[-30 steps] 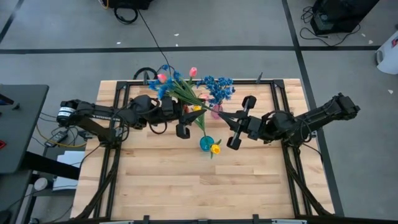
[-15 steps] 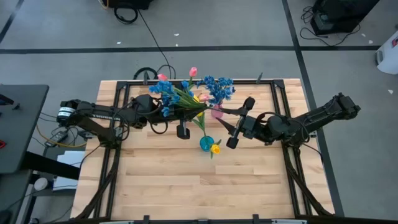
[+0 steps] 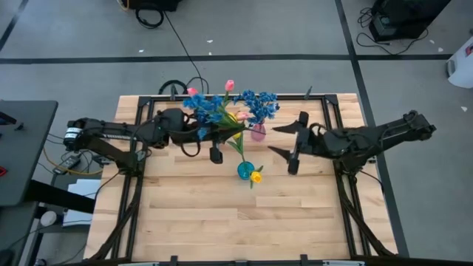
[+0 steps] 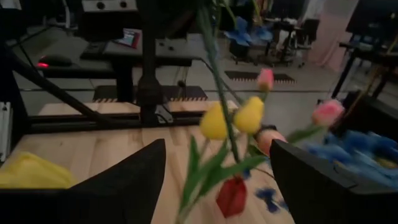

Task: Sort flowers into vase by color
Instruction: Put the blue flowers into the pink vase

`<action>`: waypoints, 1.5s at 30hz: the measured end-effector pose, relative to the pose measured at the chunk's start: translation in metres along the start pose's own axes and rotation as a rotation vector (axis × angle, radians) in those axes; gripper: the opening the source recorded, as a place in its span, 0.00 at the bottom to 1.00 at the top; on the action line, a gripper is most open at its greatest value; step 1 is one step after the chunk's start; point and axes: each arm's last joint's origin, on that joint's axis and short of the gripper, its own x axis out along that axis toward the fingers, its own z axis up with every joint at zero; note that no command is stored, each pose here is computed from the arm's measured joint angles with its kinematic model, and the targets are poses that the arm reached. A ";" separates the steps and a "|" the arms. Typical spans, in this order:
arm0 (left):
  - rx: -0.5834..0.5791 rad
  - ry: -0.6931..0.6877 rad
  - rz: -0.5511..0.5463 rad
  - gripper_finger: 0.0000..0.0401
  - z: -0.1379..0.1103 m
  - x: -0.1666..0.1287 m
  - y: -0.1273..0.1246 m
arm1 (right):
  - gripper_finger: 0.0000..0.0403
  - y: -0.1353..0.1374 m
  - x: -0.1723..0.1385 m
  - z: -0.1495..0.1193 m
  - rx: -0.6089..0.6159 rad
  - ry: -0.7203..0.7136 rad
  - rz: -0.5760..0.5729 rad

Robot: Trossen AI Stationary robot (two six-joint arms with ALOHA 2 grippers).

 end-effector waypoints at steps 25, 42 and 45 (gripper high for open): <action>0.063 0.148 -0.127 0.06 0.004 0.001 0.017 | 0.67 -0.023 0.020 -0.001 0.055 0.009 0.106; 0.009 0.162 -0.093 0.06 -0.002 0.017 0.016 | 0.51 -0.017 0.063 0.019 -0.065 0.040 0.087; 0.006 0.183 -0.093 0.06 -0.002 0.019 0.017 | 0.48 -0.015 0.072 0.025 -0.090 0.054 0.082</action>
